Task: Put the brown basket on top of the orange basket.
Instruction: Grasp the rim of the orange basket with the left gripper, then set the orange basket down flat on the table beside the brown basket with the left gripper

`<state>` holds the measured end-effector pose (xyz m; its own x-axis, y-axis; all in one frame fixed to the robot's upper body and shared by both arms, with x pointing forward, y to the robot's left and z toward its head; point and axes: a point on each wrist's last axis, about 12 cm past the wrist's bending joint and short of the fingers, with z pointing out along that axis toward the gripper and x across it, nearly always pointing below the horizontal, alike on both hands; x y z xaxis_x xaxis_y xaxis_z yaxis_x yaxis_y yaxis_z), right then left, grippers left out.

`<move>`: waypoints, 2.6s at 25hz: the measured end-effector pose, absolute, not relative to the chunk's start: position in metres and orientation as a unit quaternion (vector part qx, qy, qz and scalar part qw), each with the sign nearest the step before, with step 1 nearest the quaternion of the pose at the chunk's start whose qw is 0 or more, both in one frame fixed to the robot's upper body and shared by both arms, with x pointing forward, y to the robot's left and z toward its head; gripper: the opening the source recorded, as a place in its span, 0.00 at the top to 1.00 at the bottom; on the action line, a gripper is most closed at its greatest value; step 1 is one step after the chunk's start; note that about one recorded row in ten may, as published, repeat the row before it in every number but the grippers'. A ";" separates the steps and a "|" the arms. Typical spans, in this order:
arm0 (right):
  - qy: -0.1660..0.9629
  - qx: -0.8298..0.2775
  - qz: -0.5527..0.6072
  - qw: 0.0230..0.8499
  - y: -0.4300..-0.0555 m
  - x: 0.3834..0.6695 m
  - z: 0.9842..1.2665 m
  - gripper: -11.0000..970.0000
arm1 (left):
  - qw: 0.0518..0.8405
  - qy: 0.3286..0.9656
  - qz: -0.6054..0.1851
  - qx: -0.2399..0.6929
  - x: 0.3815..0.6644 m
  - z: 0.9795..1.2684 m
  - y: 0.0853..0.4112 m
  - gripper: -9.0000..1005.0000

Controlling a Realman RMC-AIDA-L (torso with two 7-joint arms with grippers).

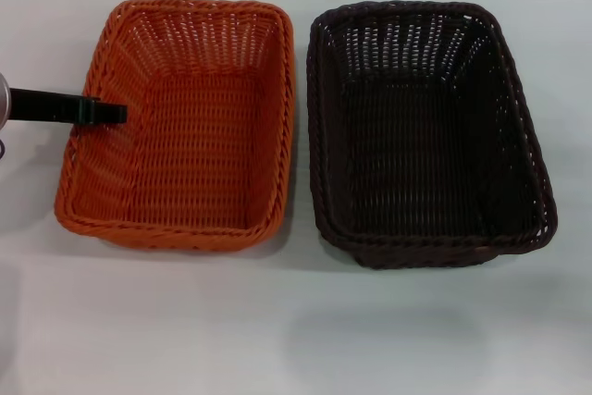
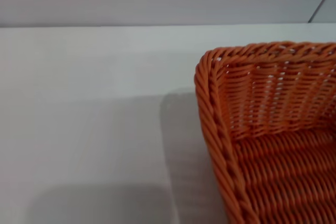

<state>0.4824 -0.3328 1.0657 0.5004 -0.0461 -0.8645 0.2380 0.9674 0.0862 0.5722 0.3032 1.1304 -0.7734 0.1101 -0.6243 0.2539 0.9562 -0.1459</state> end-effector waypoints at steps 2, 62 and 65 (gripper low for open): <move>0.492 0.098 -0.083 0.861 -0.333 0.482 1.066 0.15 | 0.322 0.935 -0.112 0.097 0.572 1.130 0.303 0.31; 0.483 0.089 -0.055 0.869 -0.320 0.490 1.071 0.15 | 0.373 0.675 -0.149 0.619 0.635 1.170 0.235 0.82; 0.481 0.089 -0.053 0.871 -0.319 0.491 1.072 0.15 | 0.374 0.666 -0.148 0.628 0.634 1.166 0.230 0.81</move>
<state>0.4911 -0.3192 1.0723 0.5315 -0.0076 -0.8470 0.1780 0.9786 0.1030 0.6336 0.2302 1.1665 0.0685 0.7260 -0.6843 0.9475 0.1674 0.2724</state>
